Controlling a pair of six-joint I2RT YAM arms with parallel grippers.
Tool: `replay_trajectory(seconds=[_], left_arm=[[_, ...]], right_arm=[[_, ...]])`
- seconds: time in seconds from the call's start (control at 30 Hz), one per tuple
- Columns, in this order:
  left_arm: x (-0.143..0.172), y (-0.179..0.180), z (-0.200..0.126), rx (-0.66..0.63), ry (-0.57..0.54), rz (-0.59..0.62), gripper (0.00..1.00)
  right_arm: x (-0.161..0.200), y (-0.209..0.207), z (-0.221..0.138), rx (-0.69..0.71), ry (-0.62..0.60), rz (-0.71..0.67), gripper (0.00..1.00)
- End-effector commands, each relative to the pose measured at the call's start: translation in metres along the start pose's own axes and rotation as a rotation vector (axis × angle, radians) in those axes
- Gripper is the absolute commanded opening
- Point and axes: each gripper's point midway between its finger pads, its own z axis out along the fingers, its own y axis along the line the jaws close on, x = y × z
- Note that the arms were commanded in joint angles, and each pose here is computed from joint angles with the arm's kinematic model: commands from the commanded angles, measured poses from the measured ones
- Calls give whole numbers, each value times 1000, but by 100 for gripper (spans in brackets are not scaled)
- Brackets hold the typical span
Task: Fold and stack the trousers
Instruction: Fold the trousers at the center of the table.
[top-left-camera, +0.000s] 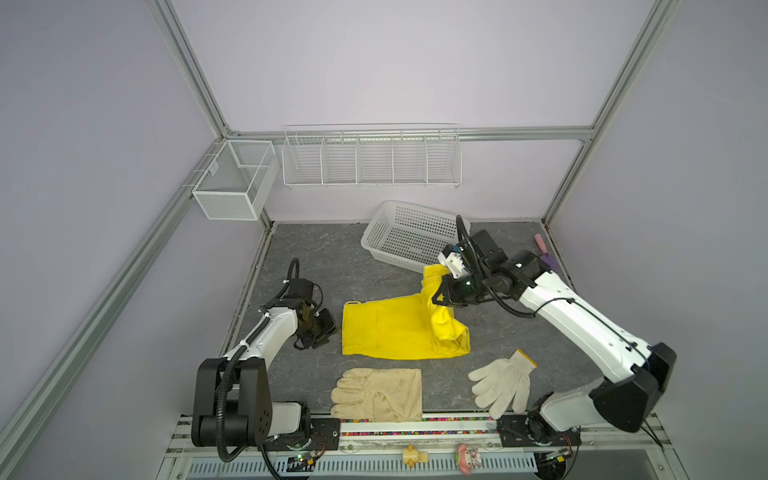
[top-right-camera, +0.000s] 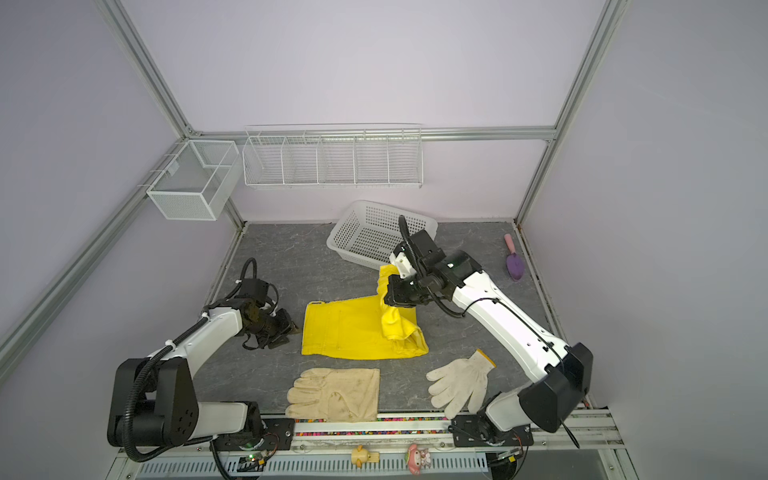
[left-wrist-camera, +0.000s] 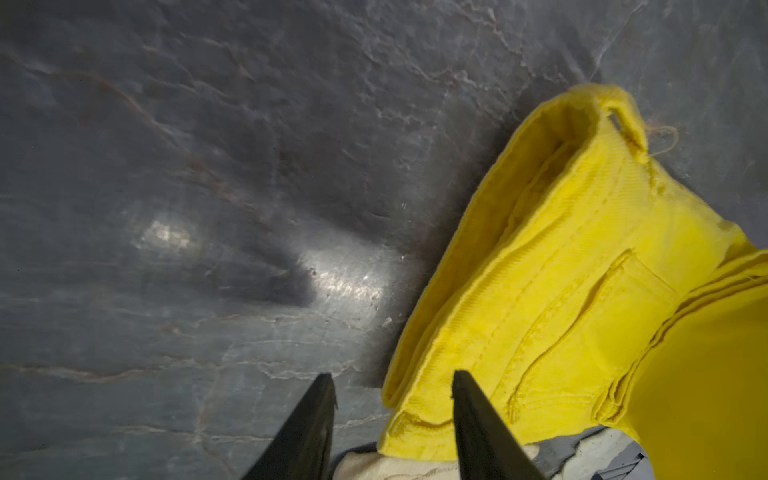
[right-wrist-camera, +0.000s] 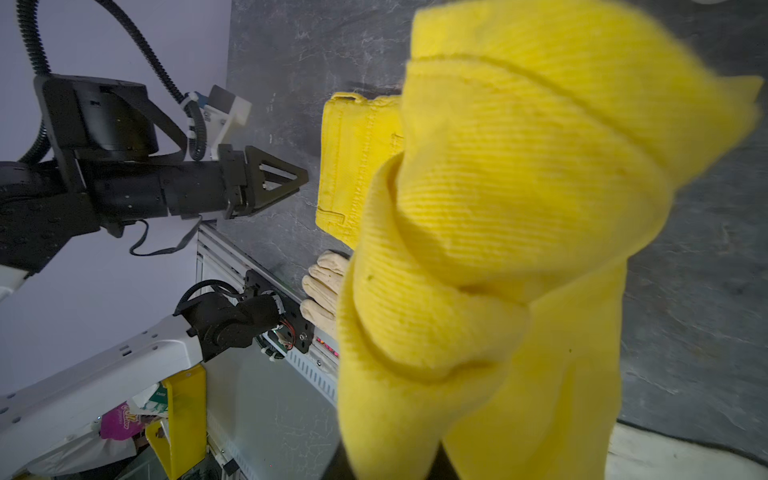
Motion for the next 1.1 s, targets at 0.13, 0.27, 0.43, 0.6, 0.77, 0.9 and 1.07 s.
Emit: replay_trajectory(seconds=[0.13,0.27,0.43,0.6,0.77,0.9,1.07], left_arm=[[-1,-16,9,48,0,33,40],[0,-18,16,61,10,32,35],[1,-15,21,46,17,37,29],[4,-12,28,42,34,35,23],[6,-9,33,36,44,31,19],[6,-8,32,29,40,34,18],[5,-4,19,-22,21,49,18]], right_arm=[[-29,57,47,-84,-19,39,10],[-24,65,85,-52,44,44,11],[-18,72,124,-13,94,51,15],[-15,78,158,4,125,46,17],[-7,86,192,-4,177,41,19],[-8,90,214,-32,186,50,28],[-17,102,222,-101,170,26,43]])
